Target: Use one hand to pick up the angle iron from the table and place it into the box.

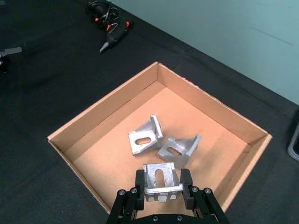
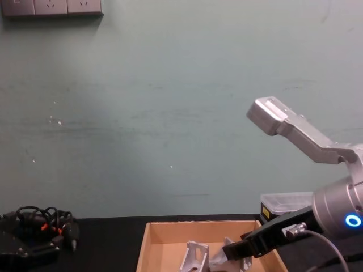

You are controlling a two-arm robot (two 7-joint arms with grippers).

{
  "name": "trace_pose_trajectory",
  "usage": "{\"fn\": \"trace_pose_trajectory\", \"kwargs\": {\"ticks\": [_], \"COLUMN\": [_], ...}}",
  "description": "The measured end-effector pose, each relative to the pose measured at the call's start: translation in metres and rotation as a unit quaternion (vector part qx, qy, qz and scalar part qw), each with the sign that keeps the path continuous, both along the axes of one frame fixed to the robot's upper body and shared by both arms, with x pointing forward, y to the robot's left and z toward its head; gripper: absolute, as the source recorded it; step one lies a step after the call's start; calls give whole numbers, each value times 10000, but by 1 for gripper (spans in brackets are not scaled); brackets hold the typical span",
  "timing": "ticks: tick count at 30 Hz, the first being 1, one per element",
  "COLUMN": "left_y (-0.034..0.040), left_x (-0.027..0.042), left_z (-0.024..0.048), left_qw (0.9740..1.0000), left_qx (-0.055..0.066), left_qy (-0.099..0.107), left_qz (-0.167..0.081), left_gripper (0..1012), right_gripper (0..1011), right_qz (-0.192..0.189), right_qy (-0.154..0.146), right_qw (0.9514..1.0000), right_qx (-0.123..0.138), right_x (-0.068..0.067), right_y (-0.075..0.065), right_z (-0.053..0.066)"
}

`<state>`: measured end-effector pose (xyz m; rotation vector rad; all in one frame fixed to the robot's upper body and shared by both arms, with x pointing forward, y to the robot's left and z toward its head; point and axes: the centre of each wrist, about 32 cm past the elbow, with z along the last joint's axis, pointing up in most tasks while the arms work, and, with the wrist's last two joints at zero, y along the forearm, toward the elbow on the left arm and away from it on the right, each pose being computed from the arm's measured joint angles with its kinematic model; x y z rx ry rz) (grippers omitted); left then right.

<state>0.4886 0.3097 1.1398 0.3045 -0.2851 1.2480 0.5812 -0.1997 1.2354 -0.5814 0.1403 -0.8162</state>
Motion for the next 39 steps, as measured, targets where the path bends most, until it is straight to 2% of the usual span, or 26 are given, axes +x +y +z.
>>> {"fn": "trace_pose_trajectory", "kwargs": {"ticks": [8, 23, 26, 33, 39], "left_y": [0, 0, 0, 0, 0], "left_x": [0, 0, 0, 0, 0], "left_z": [0, 0, 0, 0, 0], "left_qw": [10000, 10000, 10000, 10000, 10000], "left_qx": [0, 0, 0, 0, 0], "left_qy": [0, 0, 0, 0, 0], "left_qz": [0, 0, 0, 0, 0], "left_gripper": [1011, 1011, 1011, 1011, 1011], "right_gripper": [457, 457, 522, 757, 901], "right_qz": [52, 116, 111, 102, 97], "right_qy": [48, 64, 61, 58, 57], "right_qw": [10000, 9999, 9999, 9999, 9999], "right_qx": [-16, -32, -31, -30, -29], "right_x": [30, 34, 33, 32, 31], "right_y": [46, 49, 49, 48, 47], "right_z": [-27, -37, -36, -36, -37]}}
